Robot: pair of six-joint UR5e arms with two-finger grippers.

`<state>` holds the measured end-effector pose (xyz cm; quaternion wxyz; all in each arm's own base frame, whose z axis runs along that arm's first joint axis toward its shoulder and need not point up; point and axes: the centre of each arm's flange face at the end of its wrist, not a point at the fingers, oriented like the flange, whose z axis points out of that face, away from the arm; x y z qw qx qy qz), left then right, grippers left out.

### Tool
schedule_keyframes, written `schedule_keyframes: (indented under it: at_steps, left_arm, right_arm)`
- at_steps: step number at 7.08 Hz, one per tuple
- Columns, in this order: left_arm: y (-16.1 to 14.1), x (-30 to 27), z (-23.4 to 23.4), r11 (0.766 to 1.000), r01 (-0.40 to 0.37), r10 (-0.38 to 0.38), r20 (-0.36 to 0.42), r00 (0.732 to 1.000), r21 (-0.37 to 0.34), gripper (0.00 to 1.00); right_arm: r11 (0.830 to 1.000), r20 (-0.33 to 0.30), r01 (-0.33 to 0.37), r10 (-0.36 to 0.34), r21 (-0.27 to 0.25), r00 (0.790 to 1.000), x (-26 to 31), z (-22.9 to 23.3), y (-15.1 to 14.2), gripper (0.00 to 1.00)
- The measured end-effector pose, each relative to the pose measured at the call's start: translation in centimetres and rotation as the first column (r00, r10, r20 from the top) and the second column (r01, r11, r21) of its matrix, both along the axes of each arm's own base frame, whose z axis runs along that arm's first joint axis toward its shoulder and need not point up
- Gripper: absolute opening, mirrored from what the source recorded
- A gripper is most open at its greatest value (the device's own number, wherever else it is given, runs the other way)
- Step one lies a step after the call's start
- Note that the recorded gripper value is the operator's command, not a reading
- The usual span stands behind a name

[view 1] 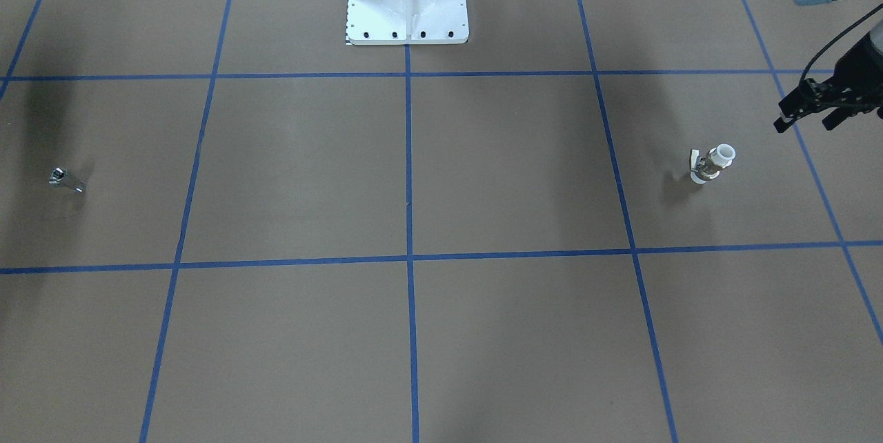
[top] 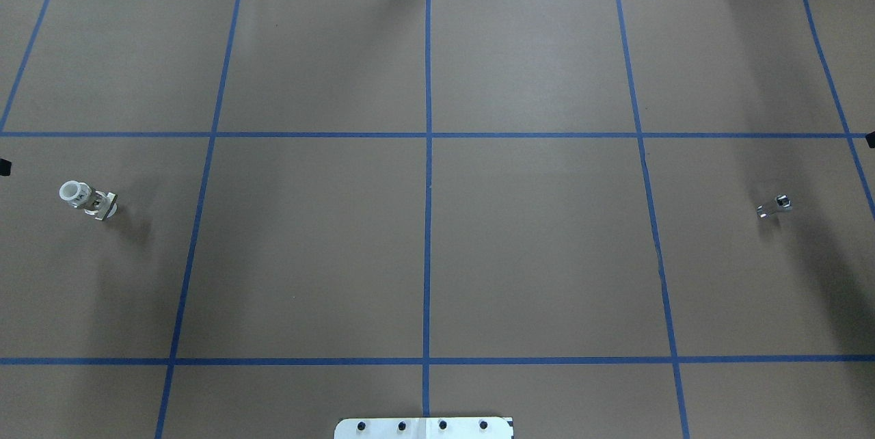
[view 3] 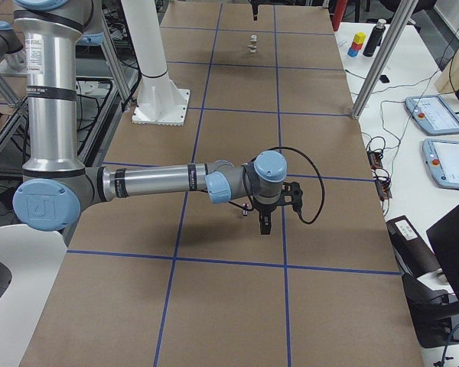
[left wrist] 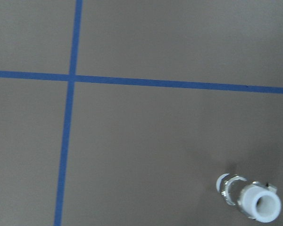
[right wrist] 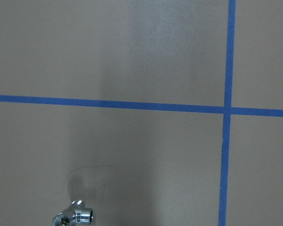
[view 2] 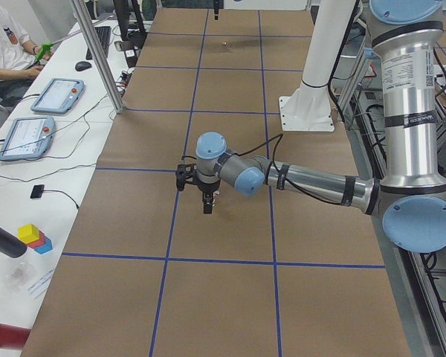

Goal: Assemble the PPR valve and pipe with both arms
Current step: 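Lower the left gripper onto the white PPR fitting and grasp it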

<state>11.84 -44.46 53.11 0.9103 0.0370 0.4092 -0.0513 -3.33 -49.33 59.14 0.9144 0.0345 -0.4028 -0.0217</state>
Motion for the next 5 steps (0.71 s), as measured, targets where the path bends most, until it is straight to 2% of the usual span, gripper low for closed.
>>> schedule_keyframes:
  at_steps: [2,3,5]
  left_arm:
    - [-0.2,4.2,-1.9,0.999,-0.041,0.041,0.004,0.999,0.006,0.99]
    - [-0.6,5.7,-2.5,0.998,-0.060,0.060,0.012,0.998,0.004,0.98]
    - [-0.9,7.7,-2.0,0.997,-0.079,0.079,0.049,0.996,0.000,0.93]
  right_arm:
    - [1.000,0.000,0.014,-0.014,0.014,1.000,-0.5,-0.1,0.0,0.99]
    - [0.999,0.003,0.026,-0.026,0.037,1.000,-1.1,-0.3,-0.1,0.99]
    - [0.997,0.009,0.039,-0.040,0.064,0.999,-1.8,-0.4,0.0,0.99]
